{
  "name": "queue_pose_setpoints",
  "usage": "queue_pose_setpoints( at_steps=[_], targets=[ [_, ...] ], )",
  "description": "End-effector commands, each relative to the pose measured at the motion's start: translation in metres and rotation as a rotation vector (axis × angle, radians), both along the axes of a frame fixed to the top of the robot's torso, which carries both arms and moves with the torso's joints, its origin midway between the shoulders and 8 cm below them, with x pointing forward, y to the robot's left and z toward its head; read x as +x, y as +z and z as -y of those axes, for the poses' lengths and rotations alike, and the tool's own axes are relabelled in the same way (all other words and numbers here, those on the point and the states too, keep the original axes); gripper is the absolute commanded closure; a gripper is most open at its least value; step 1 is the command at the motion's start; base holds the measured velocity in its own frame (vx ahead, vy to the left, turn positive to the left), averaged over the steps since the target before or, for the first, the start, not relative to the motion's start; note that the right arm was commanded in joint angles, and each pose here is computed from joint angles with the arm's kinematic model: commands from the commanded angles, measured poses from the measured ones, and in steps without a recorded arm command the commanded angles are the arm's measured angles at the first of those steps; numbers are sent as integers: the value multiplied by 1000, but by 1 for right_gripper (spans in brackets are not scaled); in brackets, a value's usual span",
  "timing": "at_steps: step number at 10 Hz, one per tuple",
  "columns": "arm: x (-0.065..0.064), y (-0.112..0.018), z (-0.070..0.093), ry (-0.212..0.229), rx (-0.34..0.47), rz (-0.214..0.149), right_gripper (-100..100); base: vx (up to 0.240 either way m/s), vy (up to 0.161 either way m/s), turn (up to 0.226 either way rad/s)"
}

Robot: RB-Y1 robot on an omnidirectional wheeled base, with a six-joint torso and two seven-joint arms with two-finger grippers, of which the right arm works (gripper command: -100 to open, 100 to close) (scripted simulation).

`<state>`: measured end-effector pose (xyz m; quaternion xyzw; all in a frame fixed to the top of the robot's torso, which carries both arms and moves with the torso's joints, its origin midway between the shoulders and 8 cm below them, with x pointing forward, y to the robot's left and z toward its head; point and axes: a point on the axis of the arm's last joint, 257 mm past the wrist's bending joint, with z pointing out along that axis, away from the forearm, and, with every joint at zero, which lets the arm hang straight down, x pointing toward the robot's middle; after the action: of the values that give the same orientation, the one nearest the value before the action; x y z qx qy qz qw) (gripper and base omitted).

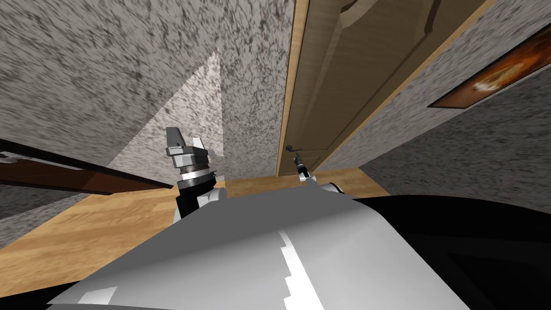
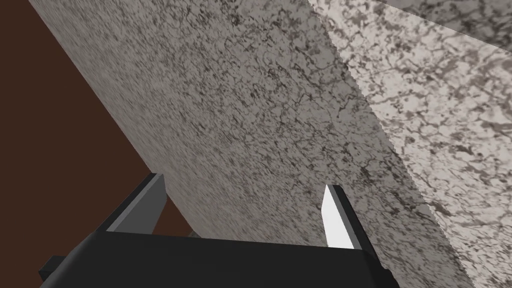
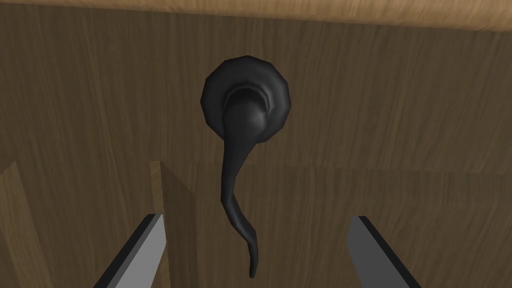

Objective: Pull the door open

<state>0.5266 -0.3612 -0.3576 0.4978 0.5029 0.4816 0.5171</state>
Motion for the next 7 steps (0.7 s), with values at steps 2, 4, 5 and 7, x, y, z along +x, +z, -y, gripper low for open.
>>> queue_pose_setpoints(
  at_steps=[2,4,5,7],
  targets=[
    [-4,-2,9,-13,4,1,-100,101,35,19],
    [-16,-2,38,-51,5,1,-100,97,30,202],
    [-27,-2,66,-86,5,1,-100,144,7,215],
    [-31,-8,67,-91,6,-13,-100,102,13,57]
  ],
)
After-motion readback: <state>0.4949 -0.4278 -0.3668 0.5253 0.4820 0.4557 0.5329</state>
